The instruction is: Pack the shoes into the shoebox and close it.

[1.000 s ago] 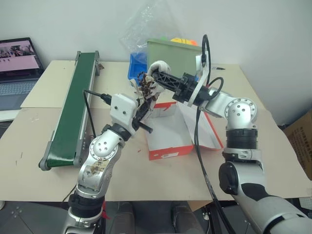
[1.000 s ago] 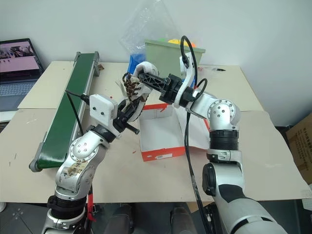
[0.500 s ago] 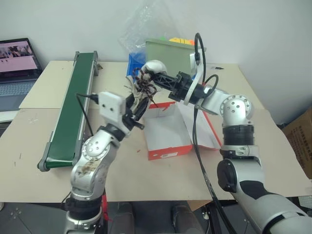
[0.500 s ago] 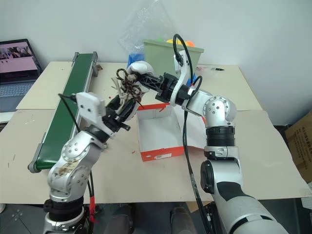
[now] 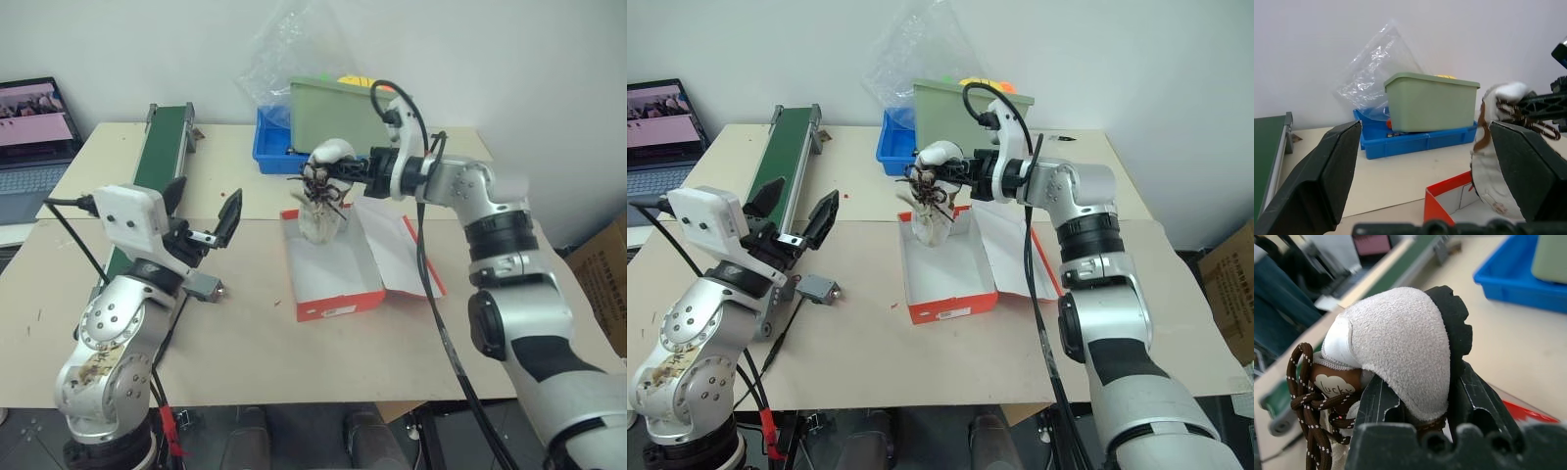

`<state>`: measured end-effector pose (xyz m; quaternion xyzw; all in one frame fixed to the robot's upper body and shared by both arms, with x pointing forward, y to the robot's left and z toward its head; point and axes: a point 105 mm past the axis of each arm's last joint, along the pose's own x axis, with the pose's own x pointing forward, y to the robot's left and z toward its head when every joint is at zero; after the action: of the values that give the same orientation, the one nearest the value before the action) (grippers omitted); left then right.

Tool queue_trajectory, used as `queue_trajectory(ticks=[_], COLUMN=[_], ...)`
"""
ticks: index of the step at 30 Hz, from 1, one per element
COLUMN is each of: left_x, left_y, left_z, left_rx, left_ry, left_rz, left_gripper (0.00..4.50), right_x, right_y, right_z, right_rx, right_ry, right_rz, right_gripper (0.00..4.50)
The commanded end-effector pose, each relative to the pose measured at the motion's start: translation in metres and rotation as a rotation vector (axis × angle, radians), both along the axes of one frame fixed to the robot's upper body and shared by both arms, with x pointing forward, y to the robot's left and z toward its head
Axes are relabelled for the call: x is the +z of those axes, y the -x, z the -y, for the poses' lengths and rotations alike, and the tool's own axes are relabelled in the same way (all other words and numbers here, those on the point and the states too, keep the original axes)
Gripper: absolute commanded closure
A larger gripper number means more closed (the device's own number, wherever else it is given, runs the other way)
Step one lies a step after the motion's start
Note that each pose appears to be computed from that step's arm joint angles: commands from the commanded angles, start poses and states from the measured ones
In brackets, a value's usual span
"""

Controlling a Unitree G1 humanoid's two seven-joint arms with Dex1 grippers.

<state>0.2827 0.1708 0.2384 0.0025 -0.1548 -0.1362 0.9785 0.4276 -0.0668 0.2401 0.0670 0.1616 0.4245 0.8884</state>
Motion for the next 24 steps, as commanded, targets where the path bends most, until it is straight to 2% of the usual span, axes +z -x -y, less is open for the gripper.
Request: queue_trajectory(ticks=[1,7,11,19,24], left_x=[0.003,-0.012,-0.020,-0.030,-0.031], left_y=[0.005,0.006,0.006,0.007,0.011], left_z=[0.012,0.022,0.031,0.042,0.036], left_rx=[0.004,0.018,0.019,0.026,0.049], left_ry=[-0.011,0.016,0.025,0.018,0.028], left_rz=[0.035,0.009,0.002,-0.008,-0.012], left_gripper=[0.05,0.05,0.05,0.05,0.05], right_x=[0.023,0.003,-0.016,-0.048,-0.077], right_y=[0.001,0.003,-0.001,-0.007,-0.004], right_z=[-0.010,-0.002,0.024,0.050,0.055], right_rx=[0.033,-0.001,-0.078,-0.130,-0.116], right_ry=[0.110,0.327,0.458,0.566,0.641], right_rz=[0.068,-0.011,-0.084,-0.163,-0.207], right_gripper=[3.62,3.62,3.62,3.62,3.62])
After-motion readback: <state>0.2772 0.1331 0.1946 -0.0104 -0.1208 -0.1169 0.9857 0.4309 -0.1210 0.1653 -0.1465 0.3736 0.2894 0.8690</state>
